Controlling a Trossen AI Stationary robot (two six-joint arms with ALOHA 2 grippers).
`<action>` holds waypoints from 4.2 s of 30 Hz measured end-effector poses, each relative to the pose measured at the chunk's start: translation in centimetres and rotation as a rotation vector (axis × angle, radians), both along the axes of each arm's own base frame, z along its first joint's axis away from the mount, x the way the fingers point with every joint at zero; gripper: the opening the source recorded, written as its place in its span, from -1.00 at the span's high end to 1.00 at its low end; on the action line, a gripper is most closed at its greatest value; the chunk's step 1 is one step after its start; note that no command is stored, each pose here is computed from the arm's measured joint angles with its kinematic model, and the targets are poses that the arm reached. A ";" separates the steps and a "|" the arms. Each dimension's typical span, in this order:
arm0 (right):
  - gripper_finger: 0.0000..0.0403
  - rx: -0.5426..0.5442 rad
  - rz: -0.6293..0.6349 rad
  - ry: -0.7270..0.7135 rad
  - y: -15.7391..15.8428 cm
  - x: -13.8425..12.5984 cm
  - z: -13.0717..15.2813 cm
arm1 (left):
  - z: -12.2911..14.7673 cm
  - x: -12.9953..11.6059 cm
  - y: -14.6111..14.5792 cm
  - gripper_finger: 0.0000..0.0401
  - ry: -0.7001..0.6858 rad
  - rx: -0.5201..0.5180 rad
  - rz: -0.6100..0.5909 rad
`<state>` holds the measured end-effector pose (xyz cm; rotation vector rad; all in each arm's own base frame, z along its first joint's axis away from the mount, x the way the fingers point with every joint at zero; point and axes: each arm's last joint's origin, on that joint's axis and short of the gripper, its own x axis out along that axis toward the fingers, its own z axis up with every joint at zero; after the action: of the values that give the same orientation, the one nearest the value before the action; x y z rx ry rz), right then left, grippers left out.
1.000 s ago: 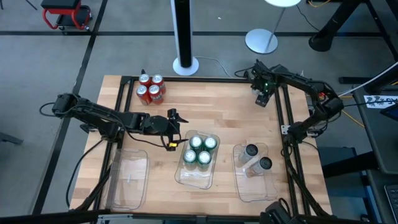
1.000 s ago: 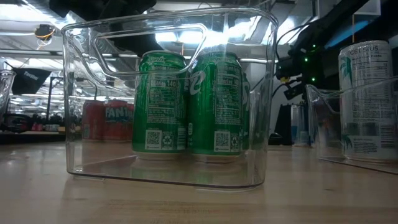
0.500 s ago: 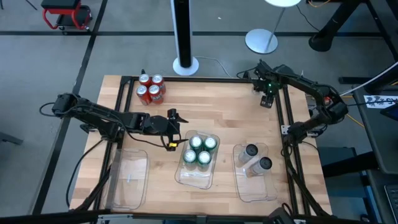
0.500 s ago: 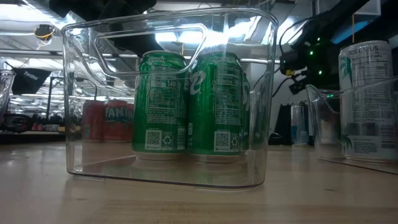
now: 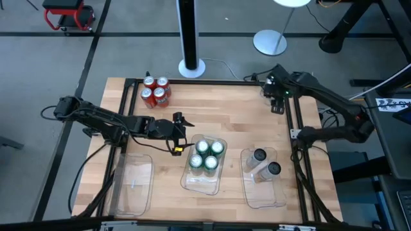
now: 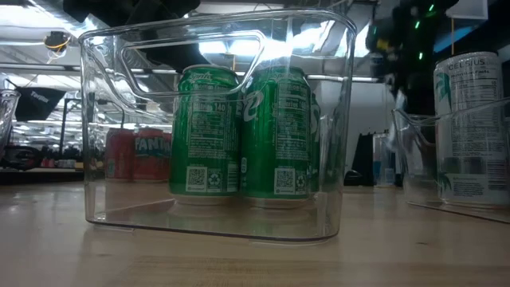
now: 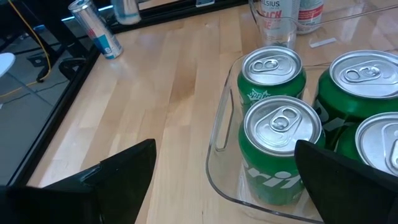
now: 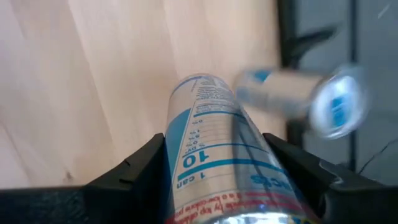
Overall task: Sort soda cans
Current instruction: Put the blue soda can into the right transparent bin
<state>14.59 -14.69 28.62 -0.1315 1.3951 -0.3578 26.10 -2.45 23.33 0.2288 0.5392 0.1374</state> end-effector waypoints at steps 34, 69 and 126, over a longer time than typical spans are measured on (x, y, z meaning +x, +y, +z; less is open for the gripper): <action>-0.14 -0.026 0.799 -0.580 21.1 8.7 8.2 | 0.0 0.0 0.0 -0.85 -0.001 -0.005 0.004; -0.14 0.225 0.622 0.006 29.6 8.6 0.7 | -0.1 0.0 0.0 -0.85 0.002 -0.024 0.015; -0.47 -0.131 0.798 0.154 30.5 12.3 4.6 | -0.1 0.0 0.0 -0.85 0.000 -0.040 0.024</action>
<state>26.86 15.76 33.23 -0.8085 1.3535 0.2329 26.06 -2.43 23.25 0.1838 0.5442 0.1501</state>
